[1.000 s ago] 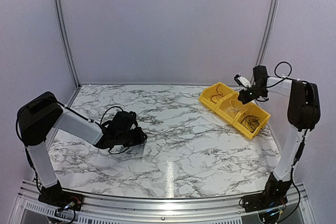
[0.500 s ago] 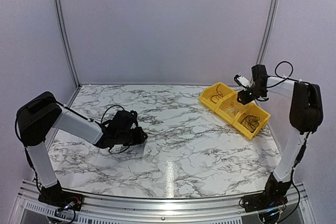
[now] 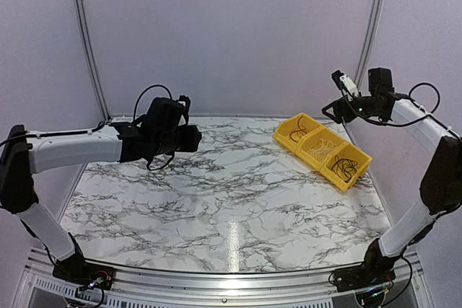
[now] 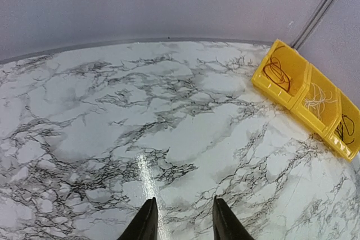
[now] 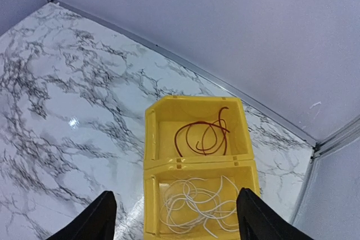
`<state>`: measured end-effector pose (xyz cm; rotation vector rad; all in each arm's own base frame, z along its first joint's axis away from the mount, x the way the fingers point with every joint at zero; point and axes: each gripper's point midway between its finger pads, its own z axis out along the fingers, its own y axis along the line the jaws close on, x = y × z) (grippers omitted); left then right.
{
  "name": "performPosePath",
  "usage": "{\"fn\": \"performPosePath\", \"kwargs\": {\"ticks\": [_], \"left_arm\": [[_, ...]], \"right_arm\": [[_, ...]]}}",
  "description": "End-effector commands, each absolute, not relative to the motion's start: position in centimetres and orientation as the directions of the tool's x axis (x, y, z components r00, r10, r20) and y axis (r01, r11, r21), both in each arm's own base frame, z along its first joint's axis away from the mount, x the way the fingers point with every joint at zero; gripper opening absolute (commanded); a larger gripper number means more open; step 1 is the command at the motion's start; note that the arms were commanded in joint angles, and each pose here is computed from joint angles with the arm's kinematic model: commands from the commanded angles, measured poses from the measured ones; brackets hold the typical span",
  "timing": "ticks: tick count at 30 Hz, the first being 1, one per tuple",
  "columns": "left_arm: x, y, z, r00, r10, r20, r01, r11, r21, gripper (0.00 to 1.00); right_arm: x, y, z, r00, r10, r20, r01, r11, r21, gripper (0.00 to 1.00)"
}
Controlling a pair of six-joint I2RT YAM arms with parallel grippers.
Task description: Untangle the cables
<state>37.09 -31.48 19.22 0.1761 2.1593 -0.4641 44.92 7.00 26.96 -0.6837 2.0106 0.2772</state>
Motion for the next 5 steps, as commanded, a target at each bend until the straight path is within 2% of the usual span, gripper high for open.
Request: {"fn": "performPosePath", "kwargs": {"ticks": [1,2,4,5], "left_arm": [[36.7,-26.7,24.1,-0.489,0.062,-0.870,0.229,0.972,-0.059,0.43],[36.8,-25.8,25.4,-0.461,0.042,-0.886,0.198,0.979,-0.057,0.57],[36.9,-24.2,27.5,-0.413,-0.004,-0.911,0.127,0.990,-0.062,0.96],[36.9,-23.4,28.1,-0.396,-0.033,-0.917,0.090,0.993,-0.075,0.99]], "right_arm": [[44.6,7.3,28.9,-0.358,-0.237,-0.903,-0.519,0.854,-0.018,0.80],[44.9,6.3,29.9,-0.345,-0.204,-0.916,-0.449,0.893,-0.029,0.83],[44.9,4.8,31.8,-0.307,-0.180,-0.935,-0.354,0.933,-0.063,0.87],[44.7,4.4,32.6,-0.289,-0.180,-0.940,-0.325,0.942,-0.080,0.87]]}}
